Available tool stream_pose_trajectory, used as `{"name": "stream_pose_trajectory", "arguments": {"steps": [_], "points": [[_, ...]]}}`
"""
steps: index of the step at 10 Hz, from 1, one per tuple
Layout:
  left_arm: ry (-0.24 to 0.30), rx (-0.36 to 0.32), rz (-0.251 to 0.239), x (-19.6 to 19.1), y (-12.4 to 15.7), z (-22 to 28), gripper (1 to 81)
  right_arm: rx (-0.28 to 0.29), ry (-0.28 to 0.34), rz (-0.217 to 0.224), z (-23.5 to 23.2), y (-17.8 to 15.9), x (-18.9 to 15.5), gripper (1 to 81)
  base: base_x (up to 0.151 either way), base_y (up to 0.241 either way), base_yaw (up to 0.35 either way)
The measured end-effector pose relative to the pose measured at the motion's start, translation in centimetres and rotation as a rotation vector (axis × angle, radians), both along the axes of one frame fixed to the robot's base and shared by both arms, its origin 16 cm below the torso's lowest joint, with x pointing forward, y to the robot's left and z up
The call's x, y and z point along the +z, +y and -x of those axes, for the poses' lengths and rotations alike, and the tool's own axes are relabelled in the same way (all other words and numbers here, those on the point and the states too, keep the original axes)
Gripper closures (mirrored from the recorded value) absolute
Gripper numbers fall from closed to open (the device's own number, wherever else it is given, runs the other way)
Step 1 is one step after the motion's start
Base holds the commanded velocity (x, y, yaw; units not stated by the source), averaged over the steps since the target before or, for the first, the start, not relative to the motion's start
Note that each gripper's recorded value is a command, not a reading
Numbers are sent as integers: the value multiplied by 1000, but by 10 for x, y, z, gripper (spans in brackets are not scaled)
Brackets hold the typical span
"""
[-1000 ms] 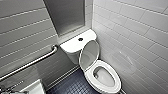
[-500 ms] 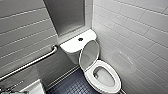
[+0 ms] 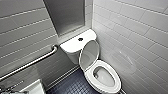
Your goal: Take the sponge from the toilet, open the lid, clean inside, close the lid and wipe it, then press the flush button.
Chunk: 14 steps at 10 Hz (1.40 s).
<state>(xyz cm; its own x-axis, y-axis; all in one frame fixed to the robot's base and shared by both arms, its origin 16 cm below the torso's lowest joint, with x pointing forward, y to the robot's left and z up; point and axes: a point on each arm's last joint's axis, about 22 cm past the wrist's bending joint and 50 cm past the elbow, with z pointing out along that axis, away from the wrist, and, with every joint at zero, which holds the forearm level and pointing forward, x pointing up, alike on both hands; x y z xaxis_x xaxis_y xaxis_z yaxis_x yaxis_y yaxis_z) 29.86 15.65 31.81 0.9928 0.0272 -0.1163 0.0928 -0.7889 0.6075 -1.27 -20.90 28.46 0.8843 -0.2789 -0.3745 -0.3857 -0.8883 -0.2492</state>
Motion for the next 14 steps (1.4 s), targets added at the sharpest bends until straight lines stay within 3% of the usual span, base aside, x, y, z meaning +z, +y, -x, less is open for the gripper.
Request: {"name": "stream_pose_trajectory", "arguments": {"steps": [1,3,5,11,14], "points": [[-6,13,-3,2,5,-16,10,7,-1,17,1,-5,-3,811,0,0,0],[-6,62,16,13,5,-53,10,-2,1,4,2,11,-2,811,0,0,0],[1,144,51,27,-5,-105,10,-4,4,1,4,13,-1,811,0,0,0],[-5,370,104,67,0,-245,10,-10,22,-6,21,23,7,811,0,0,0],[-10,481,111,83,15,-307,10,-4,24,6,23,16,7,811,0,0,0]]}}
